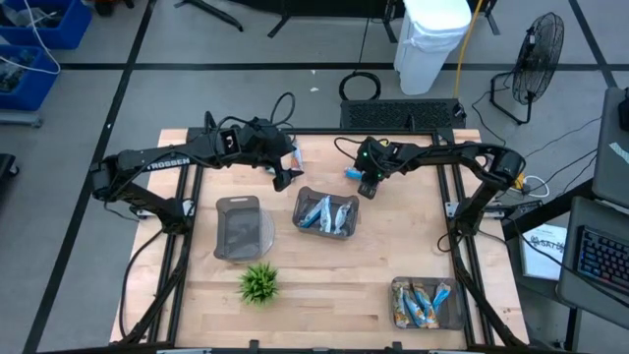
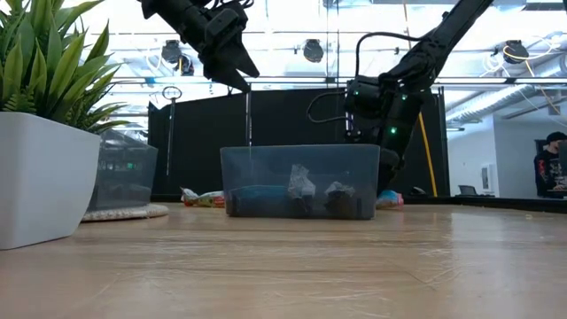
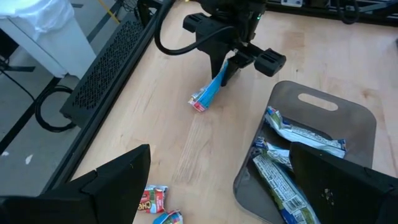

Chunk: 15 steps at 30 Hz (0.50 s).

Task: Pick and place Granola Bars by type
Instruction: Put the red granola bar into the middle left black bin

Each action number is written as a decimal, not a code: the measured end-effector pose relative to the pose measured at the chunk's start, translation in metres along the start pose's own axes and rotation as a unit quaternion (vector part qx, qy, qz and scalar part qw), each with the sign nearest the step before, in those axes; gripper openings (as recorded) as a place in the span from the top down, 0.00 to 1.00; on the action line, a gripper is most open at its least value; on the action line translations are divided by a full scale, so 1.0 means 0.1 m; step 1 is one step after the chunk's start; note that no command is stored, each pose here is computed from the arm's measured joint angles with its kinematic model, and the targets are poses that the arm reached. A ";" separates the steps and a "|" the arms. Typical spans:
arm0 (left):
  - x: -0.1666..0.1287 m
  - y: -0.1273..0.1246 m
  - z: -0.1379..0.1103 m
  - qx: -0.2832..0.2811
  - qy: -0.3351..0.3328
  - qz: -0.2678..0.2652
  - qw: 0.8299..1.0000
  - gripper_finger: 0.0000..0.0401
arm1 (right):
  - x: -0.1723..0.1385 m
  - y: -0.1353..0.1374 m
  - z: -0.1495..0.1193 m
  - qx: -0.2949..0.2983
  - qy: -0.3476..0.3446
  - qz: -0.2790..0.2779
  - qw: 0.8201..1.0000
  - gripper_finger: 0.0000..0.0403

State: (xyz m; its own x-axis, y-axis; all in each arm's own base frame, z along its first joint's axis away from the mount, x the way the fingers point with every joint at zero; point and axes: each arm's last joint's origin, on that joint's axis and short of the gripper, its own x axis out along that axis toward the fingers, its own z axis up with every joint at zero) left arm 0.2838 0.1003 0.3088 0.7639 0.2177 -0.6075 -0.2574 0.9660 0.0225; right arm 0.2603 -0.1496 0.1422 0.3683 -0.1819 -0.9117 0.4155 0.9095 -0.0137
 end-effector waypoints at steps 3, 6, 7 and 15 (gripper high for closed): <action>0.00 0.00 0.00 0.000 0.000 0.000 1.000 0.03 | 0.00 0.00 0.00 -0.003 -0.001 0.000 1.000 0.95; 0.00 0.00 0.00 0.000 -0.001 0.001 1.000 0.03 | -0.01 0.00 0.00 0.002 -0.002 -0.007 1.000 0.96; 0.00 0.00 0.00 0.000 -0.001 0.001 1.000 0.03 | -0.03 -0.01 0.00 0.005 -0.002 -0.014 1.000 0.96; 0.00 0.00 0.04 0.001 -0.020 0.001 1.000 0.03 | -0.50 -0.01 0.15 0.003 -0.084 -0.033 0.996 0.99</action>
State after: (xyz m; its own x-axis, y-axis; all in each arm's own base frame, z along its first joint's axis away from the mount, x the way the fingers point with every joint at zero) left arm 0.2860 0.1010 0.3119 0.7862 0.2250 -0.5755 -0.2577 0.9659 0.0255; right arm 0.2537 -0.1475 0.1940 0.4730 -0.3022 -0.8276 0.4490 0.8909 -0.0687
